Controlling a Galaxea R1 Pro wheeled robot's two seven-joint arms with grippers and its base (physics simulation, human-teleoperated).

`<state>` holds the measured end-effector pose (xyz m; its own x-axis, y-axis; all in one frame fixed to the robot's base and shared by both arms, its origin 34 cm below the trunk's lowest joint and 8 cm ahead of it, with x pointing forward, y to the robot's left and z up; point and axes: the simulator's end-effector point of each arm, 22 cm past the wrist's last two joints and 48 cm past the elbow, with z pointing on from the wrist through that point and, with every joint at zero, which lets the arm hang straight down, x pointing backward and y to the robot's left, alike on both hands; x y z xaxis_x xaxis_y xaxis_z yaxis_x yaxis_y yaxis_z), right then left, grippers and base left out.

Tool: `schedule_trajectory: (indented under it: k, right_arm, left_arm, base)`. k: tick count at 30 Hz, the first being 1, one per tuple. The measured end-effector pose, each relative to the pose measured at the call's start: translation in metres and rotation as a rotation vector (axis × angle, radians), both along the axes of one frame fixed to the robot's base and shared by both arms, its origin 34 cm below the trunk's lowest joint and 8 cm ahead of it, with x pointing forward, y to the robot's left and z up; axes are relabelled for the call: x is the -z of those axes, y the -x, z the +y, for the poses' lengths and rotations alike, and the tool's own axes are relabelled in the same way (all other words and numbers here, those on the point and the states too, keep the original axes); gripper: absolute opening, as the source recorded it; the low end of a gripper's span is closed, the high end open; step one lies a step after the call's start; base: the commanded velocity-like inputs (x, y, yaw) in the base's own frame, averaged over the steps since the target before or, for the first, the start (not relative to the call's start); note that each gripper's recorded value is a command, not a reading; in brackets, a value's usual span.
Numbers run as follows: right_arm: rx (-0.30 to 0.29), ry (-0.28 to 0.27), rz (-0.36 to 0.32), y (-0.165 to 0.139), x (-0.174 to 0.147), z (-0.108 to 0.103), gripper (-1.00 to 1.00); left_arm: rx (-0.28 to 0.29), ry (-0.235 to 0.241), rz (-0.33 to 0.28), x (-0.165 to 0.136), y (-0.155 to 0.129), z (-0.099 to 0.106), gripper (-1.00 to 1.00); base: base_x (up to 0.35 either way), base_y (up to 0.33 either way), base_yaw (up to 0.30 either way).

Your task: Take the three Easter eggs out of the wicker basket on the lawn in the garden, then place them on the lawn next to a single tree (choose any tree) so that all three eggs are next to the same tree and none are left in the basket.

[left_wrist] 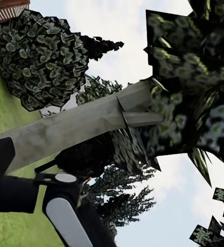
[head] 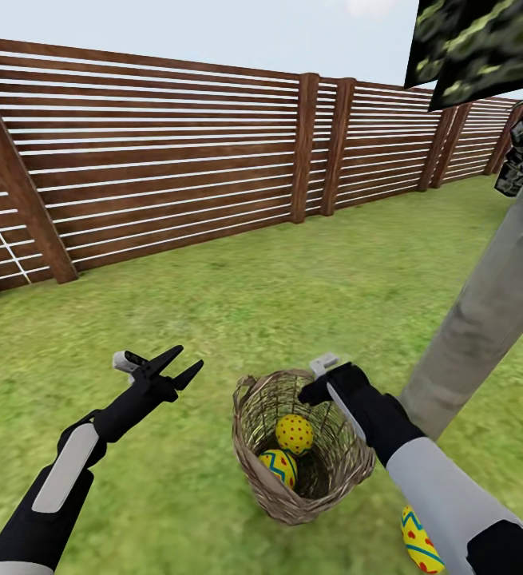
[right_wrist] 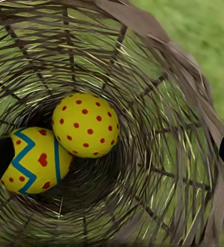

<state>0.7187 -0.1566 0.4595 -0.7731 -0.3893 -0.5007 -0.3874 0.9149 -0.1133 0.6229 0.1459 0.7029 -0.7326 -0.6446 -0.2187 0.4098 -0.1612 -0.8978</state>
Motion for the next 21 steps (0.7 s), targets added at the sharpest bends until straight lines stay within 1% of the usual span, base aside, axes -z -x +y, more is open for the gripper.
schedule_trajectory:
  k: [2,3,6,8,9,10,13,16,17,18,20,21]
  right_arm:
    - [-0.013,0.009,0.007,0.004,0.004,0.002,1.00]
    - [-0.042,0.016,0.015,0.008,0.007,0.007,1.00]
    - [-0.158,0.021,0.052,0.027,0.017,0.033,1.00]
    - [-0.233,0.007,0.081,0.040,0.022,0.051,1.00]
    - [-0.259,0.002,0.090,0.045,0.023,0.057,1.00]
    - [-0.283,0.020,0.089,0.046,0.024,0.057,1.00]
    - [-0.300,0.059,0.073,0.043,0.024,0.053,1.00]
    - [-0.333,0.111,0.048,0.042,0.023,0.052,1.00]
    - [-0.387,0.163,0.007,0.039,0.021,0.055,1.00]
    - [-0.401,0.165,-0.002,0.037,0.020,0.058,1.00]
    - [-0.435,0.144,-0.001,0.039,0.019,0.065,1.00]
    - [-0.482,0.112,0.024,0.047,0.020,0.075,1.00]
  left_arm:
    - [0.000,0.000,0.000,0.000,0.000,0.000,1.00]
    - [0.001,0.000,0.001,0.000,0.000,-0.001,1.00]
    - [0.001,0.001,0.002,0.001,0.000,-0.001,1.00]
    - [0.002,0.001,0.002,0.001,0.000,-0.002,1.00]
    - [0.002,0.001,0.002,0.001,0.000,-0.002,1.00]
    - [0.003,0.002,0.001,0.000,0.000,-0.002,1.00]
    - [0.003,0.002,0.000,0.000,0.001,-0.002,1.00]
    - [0.004,0.002,0.001,0.000,0.001,-0.003,1.00]
    - [0.006,0.002,0.001,0.000,0.001,-0.003,1.00]
    - [0.007,0.002,0.001,0.000,0.001,-0.004,1.00]
    - [0.007,0.002,0.001,0.000,0.001,-0.004,1.00]
    - [0.008,0.002,0.001,0.000,0.001,-0.004,1.00]
  base:
    - [0.000,0.000,0.000]
    - [0.000,0.000,0.000]
    - [0.000,0.000,0.000]
    - [0.000,0.000,0.000]
    - [0.000,0.000,0.000]
    - [0.000,0.000,0.000]
    - [0.000,0.000,0.000]
    - [0.000,0.000,0.000]
    - [0.000,0.000,0.000]
    - [0.000,0.000,0.000]
    - [0.000,0.000,0.000]
    - [0.000,0.000,0.000]
